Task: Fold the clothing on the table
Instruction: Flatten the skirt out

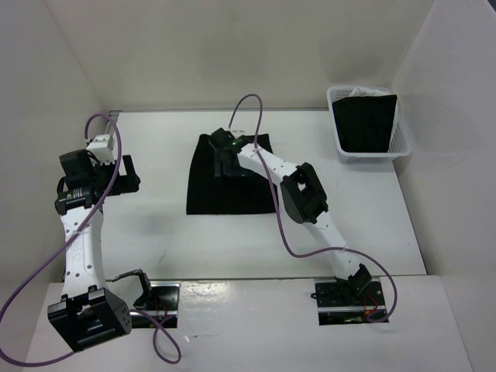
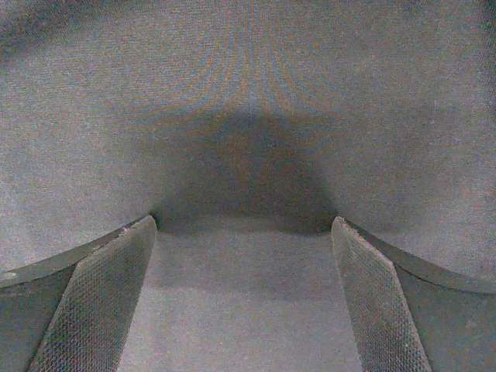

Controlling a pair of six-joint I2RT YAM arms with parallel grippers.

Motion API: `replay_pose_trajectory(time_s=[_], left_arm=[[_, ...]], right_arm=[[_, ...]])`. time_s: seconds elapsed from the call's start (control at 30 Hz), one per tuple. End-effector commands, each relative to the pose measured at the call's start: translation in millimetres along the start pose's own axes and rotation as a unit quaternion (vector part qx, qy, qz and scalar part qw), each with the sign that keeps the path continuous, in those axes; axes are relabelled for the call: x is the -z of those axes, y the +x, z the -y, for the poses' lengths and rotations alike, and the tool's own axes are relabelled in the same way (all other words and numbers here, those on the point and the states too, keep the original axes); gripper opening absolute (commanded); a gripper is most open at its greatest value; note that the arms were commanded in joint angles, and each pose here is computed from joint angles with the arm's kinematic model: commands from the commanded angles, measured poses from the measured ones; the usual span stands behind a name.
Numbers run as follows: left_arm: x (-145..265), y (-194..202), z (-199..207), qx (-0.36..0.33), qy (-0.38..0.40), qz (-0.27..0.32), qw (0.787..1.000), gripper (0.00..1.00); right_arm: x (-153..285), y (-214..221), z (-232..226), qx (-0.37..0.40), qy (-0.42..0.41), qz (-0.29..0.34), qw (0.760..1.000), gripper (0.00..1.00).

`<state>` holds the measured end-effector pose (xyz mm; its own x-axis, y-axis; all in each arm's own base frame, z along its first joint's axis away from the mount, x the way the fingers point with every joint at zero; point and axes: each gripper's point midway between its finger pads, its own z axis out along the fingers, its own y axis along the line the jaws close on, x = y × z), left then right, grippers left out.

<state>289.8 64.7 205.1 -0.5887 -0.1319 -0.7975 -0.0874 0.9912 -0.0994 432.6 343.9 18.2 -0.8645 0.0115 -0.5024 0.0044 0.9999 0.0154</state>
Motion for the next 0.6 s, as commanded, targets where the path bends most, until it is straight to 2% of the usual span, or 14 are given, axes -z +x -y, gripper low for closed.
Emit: replay_pose_trajectory(time_s=[0.0,0.13,0.4,0.57], left_arm=[[3.0,-6.8,-1.6,-0.005,-0.005,0.018,1.000,1.00],[3.0,-6.8,-1.6,-0.005,-0.005,0.018,1.000,1.00],[3.0,-6.8,-1.6,-0.005,-0.005,0.018,1.000,1.00],[3.0,-6.6,-3.2,-0.005,-0.009,0.017,1.000,1.00]], right_arm=[[-38.0,39.4,38.8,0.020,0.074,-0.060,0.995,0.97],[-43.8,37.9,43.7,0.016,0.079,-0.064,0.995,0.97],[-47.1,2.4,60.0,-0.006,0.077,-0.046,0.996,0.97],[-53.3,5.5,58.0,-0.001,0.074,-0.052,0.996,0.97]])
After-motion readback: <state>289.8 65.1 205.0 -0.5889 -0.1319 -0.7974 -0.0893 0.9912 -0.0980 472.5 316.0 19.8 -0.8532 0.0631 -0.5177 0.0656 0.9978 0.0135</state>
